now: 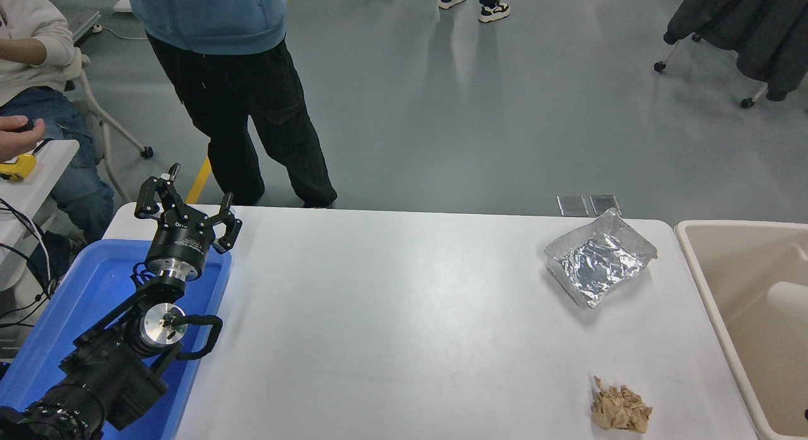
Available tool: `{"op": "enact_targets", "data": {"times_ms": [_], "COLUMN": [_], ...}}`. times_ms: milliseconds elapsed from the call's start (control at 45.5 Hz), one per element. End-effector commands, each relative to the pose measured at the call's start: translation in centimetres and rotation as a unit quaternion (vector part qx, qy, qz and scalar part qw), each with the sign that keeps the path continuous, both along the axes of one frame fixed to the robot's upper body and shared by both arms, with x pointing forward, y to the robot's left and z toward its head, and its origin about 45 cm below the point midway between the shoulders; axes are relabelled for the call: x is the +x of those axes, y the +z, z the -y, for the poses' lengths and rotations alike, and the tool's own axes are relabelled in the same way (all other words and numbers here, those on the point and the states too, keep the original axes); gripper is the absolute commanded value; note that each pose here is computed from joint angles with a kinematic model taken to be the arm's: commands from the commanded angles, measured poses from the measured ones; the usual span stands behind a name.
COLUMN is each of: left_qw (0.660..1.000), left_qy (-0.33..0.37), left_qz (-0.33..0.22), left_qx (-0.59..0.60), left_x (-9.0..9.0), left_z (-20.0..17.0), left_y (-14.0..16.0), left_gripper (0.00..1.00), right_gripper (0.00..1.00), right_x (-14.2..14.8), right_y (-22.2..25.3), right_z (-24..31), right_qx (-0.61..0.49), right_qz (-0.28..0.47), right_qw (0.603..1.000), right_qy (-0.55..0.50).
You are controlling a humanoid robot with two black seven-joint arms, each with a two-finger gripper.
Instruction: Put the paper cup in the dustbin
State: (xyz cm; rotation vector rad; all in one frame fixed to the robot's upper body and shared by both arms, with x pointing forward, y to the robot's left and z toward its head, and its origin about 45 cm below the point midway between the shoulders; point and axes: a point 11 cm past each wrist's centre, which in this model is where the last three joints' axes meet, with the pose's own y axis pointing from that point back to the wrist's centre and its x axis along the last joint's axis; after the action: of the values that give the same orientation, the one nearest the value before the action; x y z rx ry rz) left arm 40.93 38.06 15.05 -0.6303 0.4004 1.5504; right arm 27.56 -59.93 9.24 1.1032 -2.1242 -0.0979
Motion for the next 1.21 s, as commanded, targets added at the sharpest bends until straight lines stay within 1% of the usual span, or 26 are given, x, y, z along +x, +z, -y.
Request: {"op": "enact_targets", "data": {"times_ms": [0, 747, 769, 791, 835, 857, 879, 1187], "left_qw": [1.000, 1.000, 1.000, 1.000, 1.000, 1.000, 1.000, 1.000], "left_qy": [0.000, 0.000, 0.000, 0.000, 0.000, 0.000, 0.000, 0.000], "left_qz": [0.000, 0.000, 0.000, 0.000, 0.000, 0.000, 0.000, 0.000], "left_qx": [0.000, 0.000, 0.000, 0.000, 0.000, 0.000, 0.000, 0.000], "left_x": [0.00, 0.00, 0.00, 0.00, 0.00, 0.00, 0.00, 0.00], "left_z": [0.00, -0.01, 0.00, 0.00, 0.00, -0.01, 0.00, 0.00], "left_y": [0.00, 0.01, 0.00, 0.00, 0.00, 0.01, 0.00, 0.00], "left_gripper": [1.00, 1.00, 1.00, 1.00, 1.00, 1.00, 1.00, 1.00], "right_gripper": [0.00, 0.00, 0.06, 0.25, 0.77, 0.98, 1.00, 1.00], "right_x": [-0.18, 0.04, 0.02, 0.09, 0.06, 0.04, 0.03, 0.07], "right_y": [-0.25, -0.02, 0.04, 0.08, 0.12, 0.18, 0.21, 0.29], "right_z": [-0.12, -0.06, 0.01, 0.00, 0.07, 0.14, 0.18, 0.23], "right_qx": [0.005, 0.006, 0.005, 0.005, 0.005, 0.004, 0.004, 0.005], "right_qz": [0.010, 0.011, 0.011, 0.012, 0.012, 0.012, 0.011, 0.013], "right_qw": [1.000, 1.000, 1.000, 1.000, 1.000, 1.000, 1.000, 1.000], "right_qy": [-0.017, -0.013, -0.013, -0.013, -0.014, -0.014, -0.013, -0.015]}}
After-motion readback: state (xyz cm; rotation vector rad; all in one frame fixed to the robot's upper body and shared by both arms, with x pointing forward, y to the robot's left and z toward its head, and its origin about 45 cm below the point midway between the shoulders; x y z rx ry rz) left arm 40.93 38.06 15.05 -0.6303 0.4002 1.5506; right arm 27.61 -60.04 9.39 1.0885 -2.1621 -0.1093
